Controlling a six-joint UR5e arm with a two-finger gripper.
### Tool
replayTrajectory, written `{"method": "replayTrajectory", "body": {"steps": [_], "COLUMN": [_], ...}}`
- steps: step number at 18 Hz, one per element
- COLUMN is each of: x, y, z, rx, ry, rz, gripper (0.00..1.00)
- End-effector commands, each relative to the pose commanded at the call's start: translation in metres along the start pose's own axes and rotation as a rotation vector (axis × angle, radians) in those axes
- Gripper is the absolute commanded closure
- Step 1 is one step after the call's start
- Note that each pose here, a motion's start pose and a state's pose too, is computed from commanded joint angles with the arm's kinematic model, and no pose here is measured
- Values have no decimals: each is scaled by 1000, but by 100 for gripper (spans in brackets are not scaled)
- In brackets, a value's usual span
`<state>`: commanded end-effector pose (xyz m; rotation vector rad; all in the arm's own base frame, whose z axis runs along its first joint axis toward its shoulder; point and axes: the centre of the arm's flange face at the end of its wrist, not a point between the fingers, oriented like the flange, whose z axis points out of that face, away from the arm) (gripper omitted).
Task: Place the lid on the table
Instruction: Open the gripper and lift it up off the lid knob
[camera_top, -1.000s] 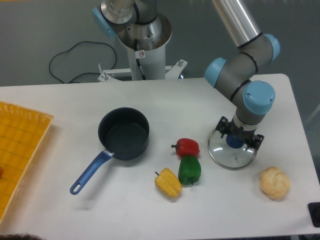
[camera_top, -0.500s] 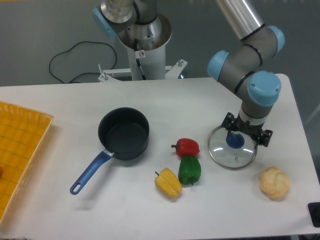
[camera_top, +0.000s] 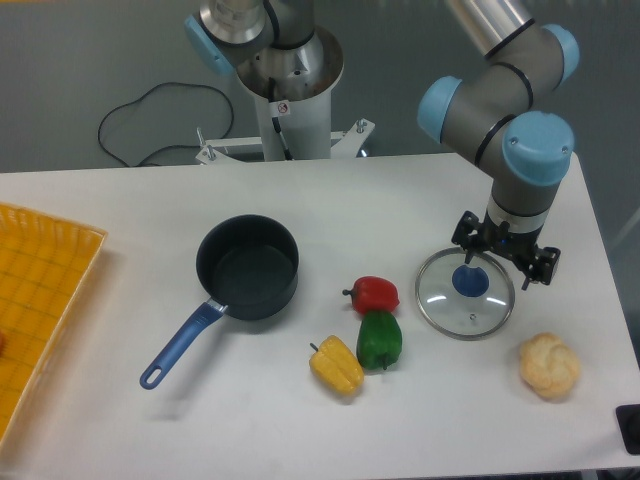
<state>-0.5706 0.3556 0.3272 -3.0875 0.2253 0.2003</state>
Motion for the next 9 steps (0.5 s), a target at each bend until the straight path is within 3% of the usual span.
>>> {"method": "replayTrajectory", "body": {"steps": [3, 9], "x": [-17, -34], "y": [-2, -6], "z": [-18, -28], "rx": [-21, -6], "ry": [77, 54], "rz": [55, 58], "gripper": [0, 0]}}
